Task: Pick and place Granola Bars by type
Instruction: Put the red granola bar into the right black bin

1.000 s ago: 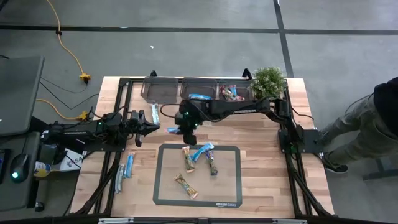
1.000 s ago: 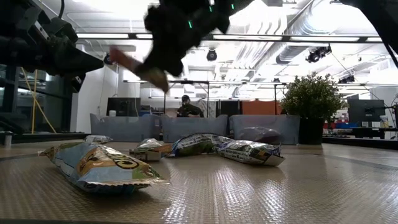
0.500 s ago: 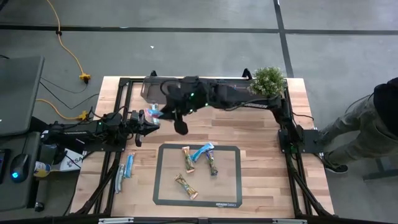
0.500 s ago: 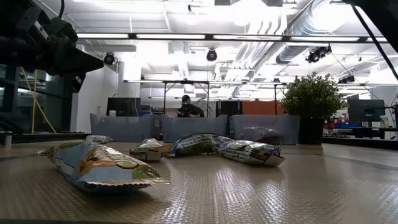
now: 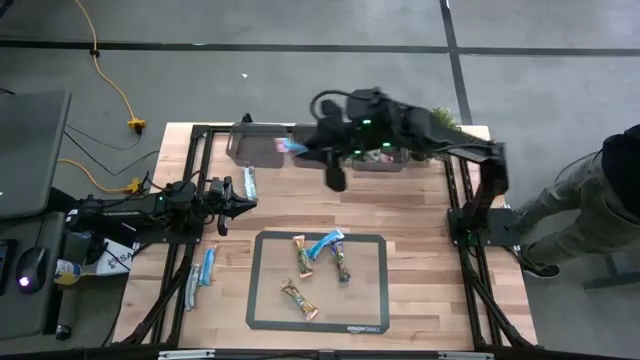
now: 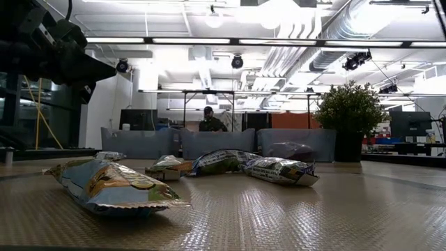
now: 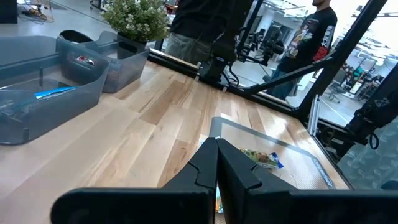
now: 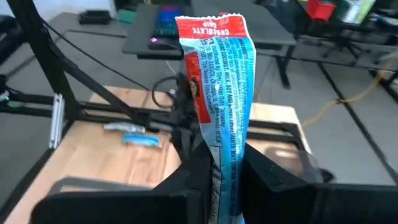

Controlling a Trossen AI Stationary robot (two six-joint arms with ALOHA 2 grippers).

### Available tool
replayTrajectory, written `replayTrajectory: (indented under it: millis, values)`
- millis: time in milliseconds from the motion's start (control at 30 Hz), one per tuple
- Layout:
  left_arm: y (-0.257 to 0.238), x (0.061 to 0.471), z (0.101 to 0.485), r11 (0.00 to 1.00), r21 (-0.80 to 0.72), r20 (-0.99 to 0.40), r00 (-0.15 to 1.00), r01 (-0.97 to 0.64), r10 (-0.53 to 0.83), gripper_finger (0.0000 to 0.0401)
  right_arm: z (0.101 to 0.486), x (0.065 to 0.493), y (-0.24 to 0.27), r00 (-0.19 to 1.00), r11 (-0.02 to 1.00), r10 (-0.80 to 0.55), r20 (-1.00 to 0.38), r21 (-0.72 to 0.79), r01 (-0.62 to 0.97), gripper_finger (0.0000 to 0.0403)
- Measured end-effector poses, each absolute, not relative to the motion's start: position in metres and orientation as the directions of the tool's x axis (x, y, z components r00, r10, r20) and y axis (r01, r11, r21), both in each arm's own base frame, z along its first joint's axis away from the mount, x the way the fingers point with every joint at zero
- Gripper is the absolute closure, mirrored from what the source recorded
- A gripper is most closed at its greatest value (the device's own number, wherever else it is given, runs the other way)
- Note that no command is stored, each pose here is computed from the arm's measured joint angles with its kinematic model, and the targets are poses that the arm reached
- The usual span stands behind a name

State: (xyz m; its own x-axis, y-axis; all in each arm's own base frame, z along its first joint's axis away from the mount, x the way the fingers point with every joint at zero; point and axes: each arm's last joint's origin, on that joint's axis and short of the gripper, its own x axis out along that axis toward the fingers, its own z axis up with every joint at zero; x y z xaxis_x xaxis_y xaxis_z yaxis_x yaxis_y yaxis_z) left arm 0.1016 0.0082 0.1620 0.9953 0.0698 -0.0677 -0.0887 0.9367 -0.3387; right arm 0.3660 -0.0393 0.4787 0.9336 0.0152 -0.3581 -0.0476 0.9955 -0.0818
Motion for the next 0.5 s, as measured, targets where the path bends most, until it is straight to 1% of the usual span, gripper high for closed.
replayTrajectory:
  millis: [133,267,400,500]
  values:
    - [0.008,0.102,0.162,0.937,-0.339,-0.068,0.995,-0.089,0.07,0.0401,0.49,0.33,-0.041,0.934,0.996,-0.046,-0.354,-0.091,0.015,0.0359]
    - [0.008,0.102,0.162,0.937,-0.339,-0.068,0.995,-0.089,0.07,0.0401,0.491,0.295,-0.038,0.936,0.995,-0.083,-0.343,-0.079,0.059,0.0359]
    - [0.008,0.102,0.162,0.937,-0.339,-0.068,0.995,-0.089,0.07,0.0401,0.489,0.259,-0.033,0.955,0.995,-0.101,-0.278,-0.033,0.095,0.0359]
    - [0.008,0.102,0.162,0.937,-0.339,-0.068,0.995,-0.089,0.07,0.0401,0.477,0.24,-0.031,0.967,0.992,-0.12,-0.224,0.012,0.126,0.0359]
